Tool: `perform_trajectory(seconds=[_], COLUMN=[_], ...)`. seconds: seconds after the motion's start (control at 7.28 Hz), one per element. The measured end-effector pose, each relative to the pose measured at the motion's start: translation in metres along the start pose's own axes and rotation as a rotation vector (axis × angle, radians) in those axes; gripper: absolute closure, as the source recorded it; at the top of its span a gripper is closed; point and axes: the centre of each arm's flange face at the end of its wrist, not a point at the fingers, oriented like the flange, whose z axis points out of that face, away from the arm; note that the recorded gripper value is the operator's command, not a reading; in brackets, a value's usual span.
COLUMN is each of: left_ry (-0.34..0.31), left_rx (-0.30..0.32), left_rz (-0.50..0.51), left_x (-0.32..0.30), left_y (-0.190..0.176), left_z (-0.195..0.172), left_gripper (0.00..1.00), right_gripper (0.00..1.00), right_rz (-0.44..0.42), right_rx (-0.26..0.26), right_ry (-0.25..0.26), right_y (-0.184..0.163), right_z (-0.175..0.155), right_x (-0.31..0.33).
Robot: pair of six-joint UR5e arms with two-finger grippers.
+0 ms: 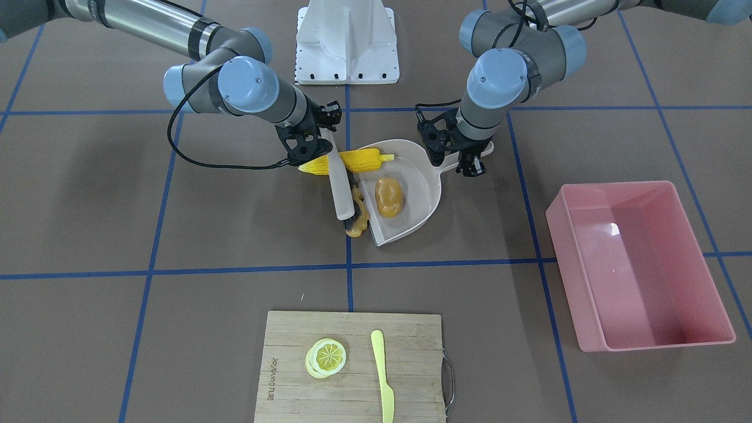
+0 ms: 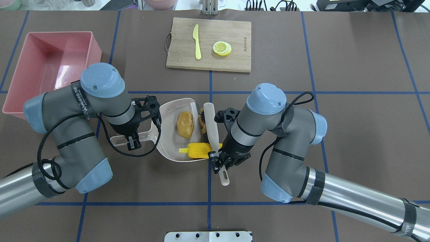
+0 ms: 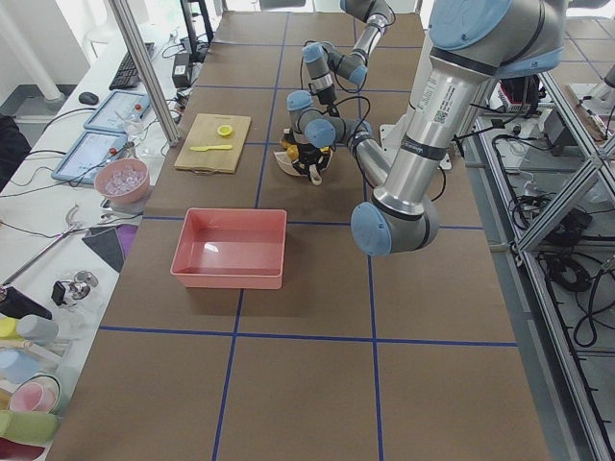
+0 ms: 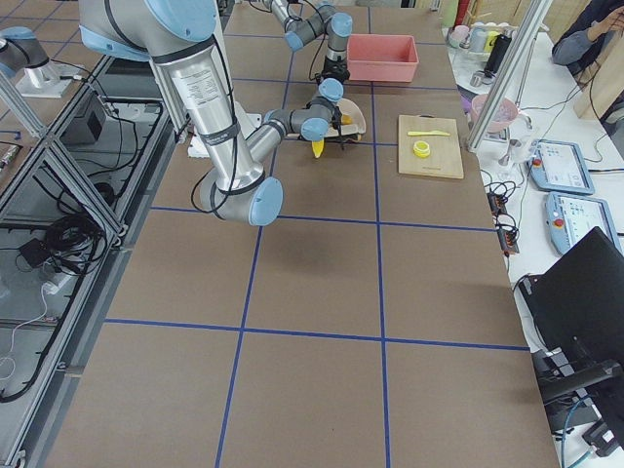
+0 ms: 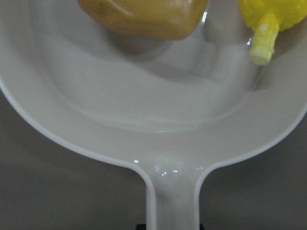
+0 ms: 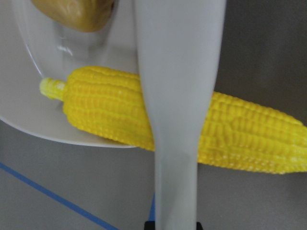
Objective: Sweep and dump trash into bin
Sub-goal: 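Sweep the ginger into the dustpan with the brush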
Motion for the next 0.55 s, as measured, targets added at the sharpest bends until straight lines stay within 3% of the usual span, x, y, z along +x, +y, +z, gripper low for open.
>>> perform_trajectory(seconds=[0.55], left_ry=[0.0], left_rx=[-0.001], left_rz=[0.0], left_x=[0.0], left_y=[0.001], left_z=[0.0], left_gripper=[1.0], right_gripper=[1.0], right_rz=[0.028], right_rx=[0.01], right_ry=[-0.013], right_y=[-0.005], right_z=[0.004], right_x=[-0.034])
